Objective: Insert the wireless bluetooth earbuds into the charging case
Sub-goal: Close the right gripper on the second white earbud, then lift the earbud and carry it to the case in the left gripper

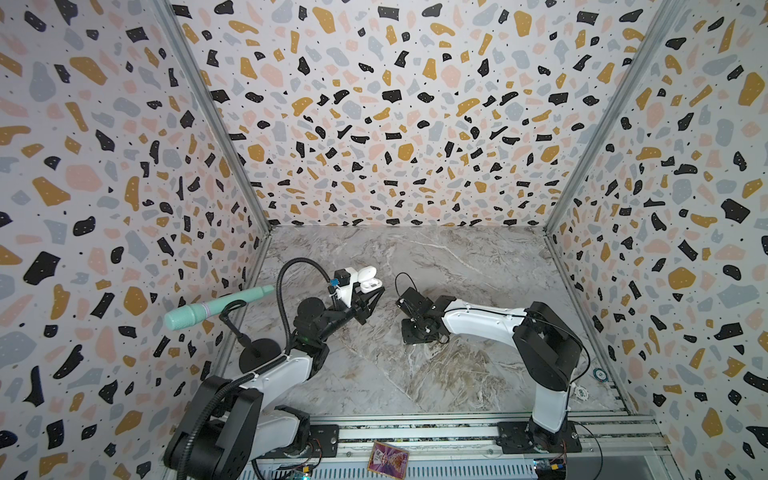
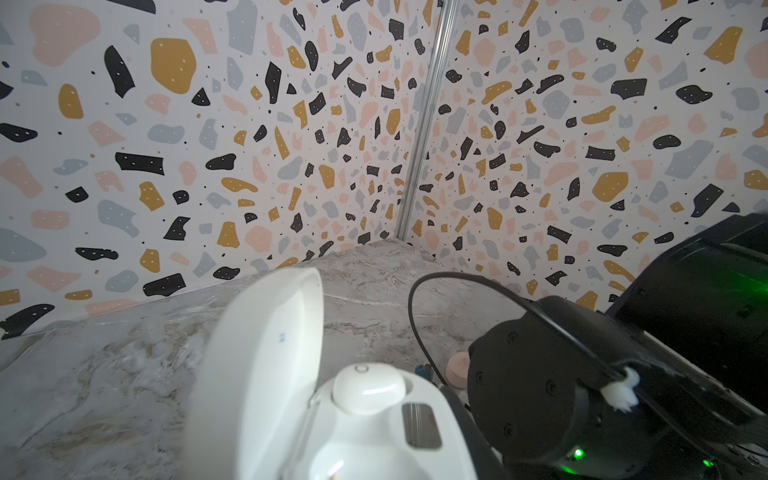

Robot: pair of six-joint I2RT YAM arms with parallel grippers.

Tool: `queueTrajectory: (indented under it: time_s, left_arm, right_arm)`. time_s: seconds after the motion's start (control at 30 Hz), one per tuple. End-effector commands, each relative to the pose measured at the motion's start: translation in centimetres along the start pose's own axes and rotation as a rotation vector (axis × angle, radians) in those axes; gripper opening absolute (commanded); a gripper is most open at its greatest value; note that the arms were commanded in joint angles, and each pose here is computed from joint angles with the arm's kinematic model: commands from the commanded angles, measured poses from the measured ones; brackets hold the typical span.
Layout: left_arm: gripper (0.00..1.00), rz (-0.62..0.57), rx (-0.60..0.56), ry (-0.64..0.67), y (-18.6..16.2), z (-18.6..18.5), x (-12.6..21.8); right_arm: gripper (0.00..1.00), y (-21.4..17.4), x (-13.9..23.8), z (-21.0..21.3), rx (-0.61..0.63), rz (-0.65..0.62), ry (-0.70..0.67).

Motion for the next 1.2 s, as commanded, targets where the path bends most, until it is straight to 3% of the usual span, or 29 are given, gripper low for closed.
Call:
queueTrajectory:
  time_s: [0.0, 0.63, 1.17]
  left_arm:
    - [0.17, -0.063, -0.049, -0.024, 1.5, -0.3, -0.1]
    - [0.17, -0.063, -0.042, -0.035, 1.5, -0.4, -0.1]
    - [0.18, -0.062, -0.027, -0.123, 1.1, -2.2, -1.4]
  right_arm:
    - [0.31, 0.3, 0.4, 0.5, 0.009, 0.002, -0.009]
    - [0.14, -1.0, -0.9, -0.4, 0.051, 0.052, -0.119]
    - [0.13, -0.1, 6.4, -0.7, 0.012, -0.07, 0.148]
Point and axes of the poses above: each gripper's point midway between its finger pads, its own x axis back along the fingers, its own z axis along the line the jaws close on, y = z × x, the point moved 9 cm from there along x, back along the fingers, and after that the axes turned 6 degrees about -x, right-handed, at the moved point
